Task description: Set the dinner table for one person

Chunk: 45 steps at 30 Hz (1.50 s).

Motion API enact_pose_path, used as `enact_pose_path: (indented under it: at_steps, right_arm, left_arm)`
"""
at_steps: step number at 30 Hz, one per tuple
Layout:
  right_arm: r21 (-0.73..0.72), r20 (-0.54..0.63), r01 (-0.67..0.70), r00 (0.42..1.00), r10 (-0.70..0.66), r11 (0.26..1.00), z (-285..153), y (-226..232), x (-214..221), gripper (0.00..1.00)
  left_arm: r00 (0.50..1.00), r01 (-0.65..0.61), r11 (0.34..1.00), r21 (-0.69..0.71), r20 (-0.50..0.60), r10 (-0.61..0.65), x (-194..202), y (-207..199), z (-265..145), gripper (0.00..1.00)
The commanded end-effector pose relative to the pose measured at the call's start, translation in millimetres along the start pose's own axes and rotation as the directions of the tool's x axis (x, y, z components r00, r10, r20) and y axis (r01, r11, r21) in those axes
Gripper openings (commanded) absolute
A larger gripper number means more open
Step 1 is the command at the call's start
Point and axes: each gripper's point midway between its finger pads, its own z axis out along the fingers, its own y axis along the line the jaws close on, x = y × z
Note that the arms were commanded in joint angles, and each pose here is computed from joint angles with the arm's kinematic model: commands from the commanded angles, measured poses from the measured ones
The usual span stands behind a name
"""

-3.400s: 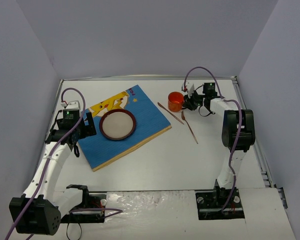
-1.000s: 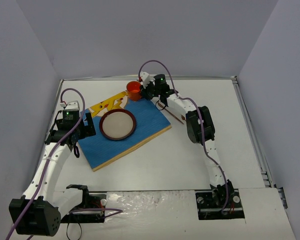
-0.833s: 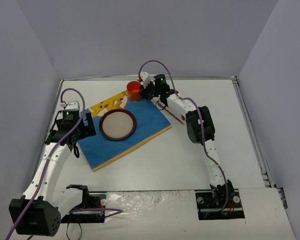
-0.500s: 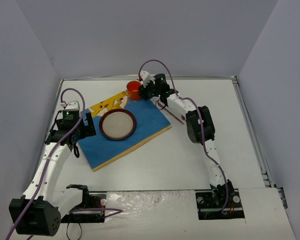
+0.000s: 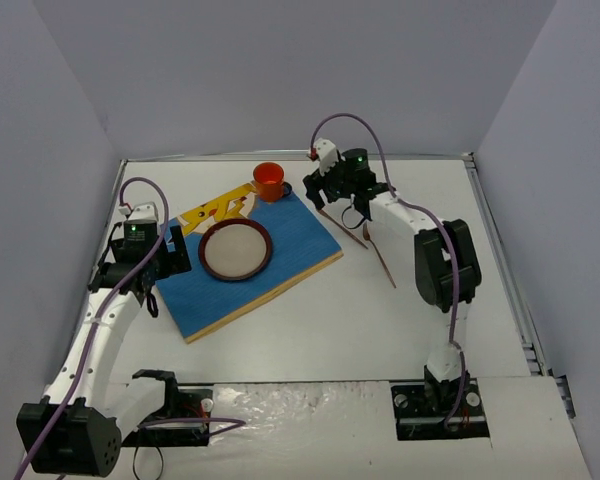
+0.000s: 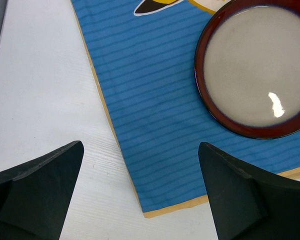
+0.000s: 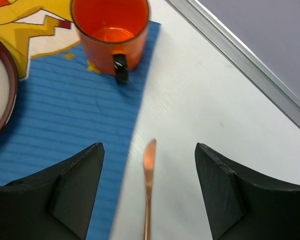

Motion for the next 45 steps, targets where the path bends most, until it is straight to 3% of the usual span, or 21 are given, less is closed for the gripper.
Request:
enact_pose_path:
  at_steps: [1, 8, 18, 26, 41, 45]
  right_arm:
    - [0.158, 0.039, -0.044, 0.999, 0.038, 0.986, -63.3, -35.5, -34.8, 0.7]
    - [0.164, -0.126, -0.114, 0.983, 0.135, 0.98, -89.0, -30.6, 32.9, 0.63]
    - [0.191, -0.251, -0.221, 0.931, 0.266, 0.956, -79.4, -19.7, 83.2, 0.55]
    - [0.167, -0.325, -0.236, 0.904, 0.279, 0.957, -67.3, -10.4, 111.5, 0.45]
    - [0.17, -0.436, -0.2, 0.863, 0.256, 0.965, -61.2, -2.1, 140.5, 0.37]
    - [0.163, -0.459, -0.193, 0.853, 0.248, 0.968, -60.5, -0.5, 149.9, 0.27]
  left_arm:
    - [0.998, 0.003, 1.0, -0.005, 0.066, -0.003, -17.6, 2.6, -7.0, 0.97]
    - [0.997, 0.004, 1.0, -0.007, 0.074, -0.004, -19.8, 3.7, -8.1, 0.97]
    - [0.997, 0.013, 1.0, -0.016, 0.074, -0.012, -20.8, 6.3, -7.1, 0.97]
    - [0.996, 0.018, 1.0, 0.008, 0.084, -0.018, -22.2, 3.0, -10.4, 0.97]
    - [0.995, 0.023, 0.999, 0.034, 0.093, -0.026, -24.1, -0.5, -14.4, 0.97]
    - [0.995, 0.022, 0.999, 0.04, 0.099, -0.026, -24.8, -1.6, -16.0, 0.97]
